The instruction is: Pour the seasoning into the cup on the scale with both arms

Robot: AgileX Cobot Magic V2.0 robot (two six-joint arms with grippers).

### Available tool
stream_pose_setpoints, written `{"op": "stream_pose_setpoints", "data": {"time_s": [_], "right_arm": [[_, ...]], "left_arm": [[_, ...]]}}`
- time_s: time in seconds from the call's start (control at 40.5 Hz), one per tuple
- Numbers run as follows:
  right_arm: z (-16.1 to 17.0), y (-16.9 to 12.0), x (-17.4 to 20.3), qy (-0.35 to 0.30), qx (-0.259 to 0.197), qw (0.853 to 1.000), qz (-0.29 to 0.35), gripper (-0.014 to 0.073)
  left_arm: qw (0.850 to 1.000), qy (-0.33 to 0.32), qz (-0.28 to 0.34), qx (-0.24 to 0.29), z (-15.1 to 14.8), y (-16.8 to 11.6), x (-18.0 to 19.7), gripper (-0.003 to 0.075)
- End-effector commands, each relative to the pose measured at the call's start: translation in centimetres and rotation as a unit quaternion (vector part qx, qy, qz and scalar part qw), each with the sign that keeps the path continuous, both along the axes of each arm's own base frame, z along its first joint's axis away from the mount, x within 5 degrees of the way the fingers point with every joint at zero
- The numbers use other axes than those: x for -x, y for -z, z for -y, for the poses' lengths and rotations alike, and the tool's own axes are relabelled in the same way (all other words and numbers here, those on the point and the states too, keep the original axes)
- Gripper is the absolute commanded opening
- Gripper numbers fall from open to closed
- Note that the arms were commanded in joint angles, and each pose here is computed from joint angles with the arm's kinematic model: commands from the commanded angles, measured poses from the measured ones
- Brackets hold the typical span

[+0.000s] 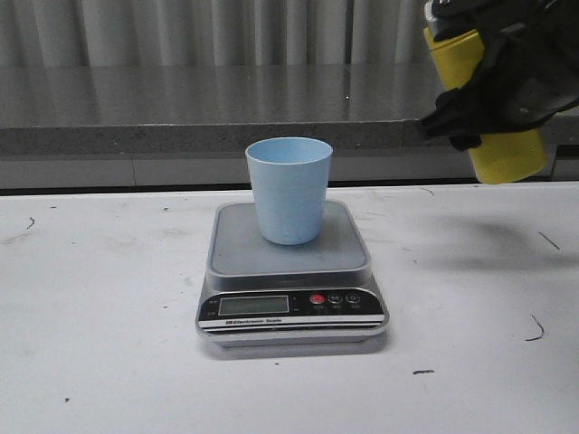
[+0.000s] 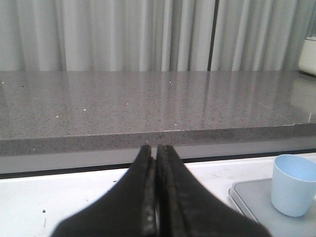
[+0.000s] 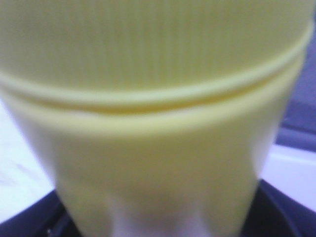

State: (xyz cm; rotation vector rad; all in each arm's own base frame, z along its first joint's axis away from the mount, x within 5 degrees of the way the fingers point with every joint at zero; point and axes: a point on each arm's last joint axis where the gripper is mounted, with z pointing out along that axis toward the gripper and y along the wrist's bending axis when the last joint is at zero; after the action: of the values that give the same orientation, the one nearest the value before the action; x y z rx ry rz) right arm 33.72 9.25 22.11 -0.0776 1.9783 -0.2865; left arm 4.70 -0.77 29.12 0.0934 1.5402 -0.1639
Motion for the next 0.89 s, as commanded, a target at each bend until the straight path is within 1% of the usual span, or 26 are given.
{"op": "stream_pose_setpoints", "data": {"time_s": [0.0, 0.049, 0.124, 0.173, 0.222, 0.346, 0.47, 0.643, 0.766, 0.865], "right_arm": [[-0.4, -4.4, 0.8, -0.015, -0.084, 0.995, 0.052, 0.0120], [-0.8, -5.1, 1.3, -0.039, -0.122, 0.991, 0.043, 0.0120], [-1.2, -6.1, 2.1, -0.065, -0.163, 0.984, 0.036, 0.0120], [-1.4, -6.8, 2.6, -0.079, -0.180, 0.980, 0.037, 0.0120], [-1.4, -7.5, 3.0, -0.090, -0.187, 0.977, 0.042, 0.0120], [-1.0, -8.9, 3.6, -0.087, -0.188, 0.976, 0.065, 0.0120], [-0.8, -9.1, 3.6, -0.079, -0.183, 0.977, 0.074, 0.0120], [-0.9, -9.0, 3.7, -0.097, -0.157, 0.980, 0.069, 0.0120], [-1.0, -9.0, 3.7, -0.102, -0.158, 0.980, 0.065, 0.0120], [-1.5, -8.7, 3.9, -0.133, -0.153, 0.978, 0.046, 0.0120]], "left_arm": [[0.999, 0.002, 0.048, 0.016, 0.0, -1.6, 0.2, -0.0020], [0.999, 0.002, 0.048, 0.016, 0.0, -1.6, 0.2, -0.0020], [0.999, 0.002, 0.048, 0.016, 0.0, -1.6, 0.2, -0.0020], [0.999, 0.002, 0.048, 0.016, 0.0, -1.6, 0.2, -0.0020], [0.999, 0.002, 0.048, 0.016, 0.0, -1.6, 0.2, -0.0020], [0.999, 0.002, 0.048, 0.016, 0.0, -1.6, 0.2, -0.0020], [0.999, 0.002, 0.048, 0.016, 0.0, -1.6, 0.2, -0.0020], [0.999, 0.002, 0.048, 0.016, 0.0, -1.6, 0.2, -0.0020], [0.999, 0.002, 0.048, 0.016, 0.0, -1.6, 0.2, -0.0020], [0.999, 0.002, 0.048, 0.016, 0.0, -1.6, 0.2, -0.0020]]}}
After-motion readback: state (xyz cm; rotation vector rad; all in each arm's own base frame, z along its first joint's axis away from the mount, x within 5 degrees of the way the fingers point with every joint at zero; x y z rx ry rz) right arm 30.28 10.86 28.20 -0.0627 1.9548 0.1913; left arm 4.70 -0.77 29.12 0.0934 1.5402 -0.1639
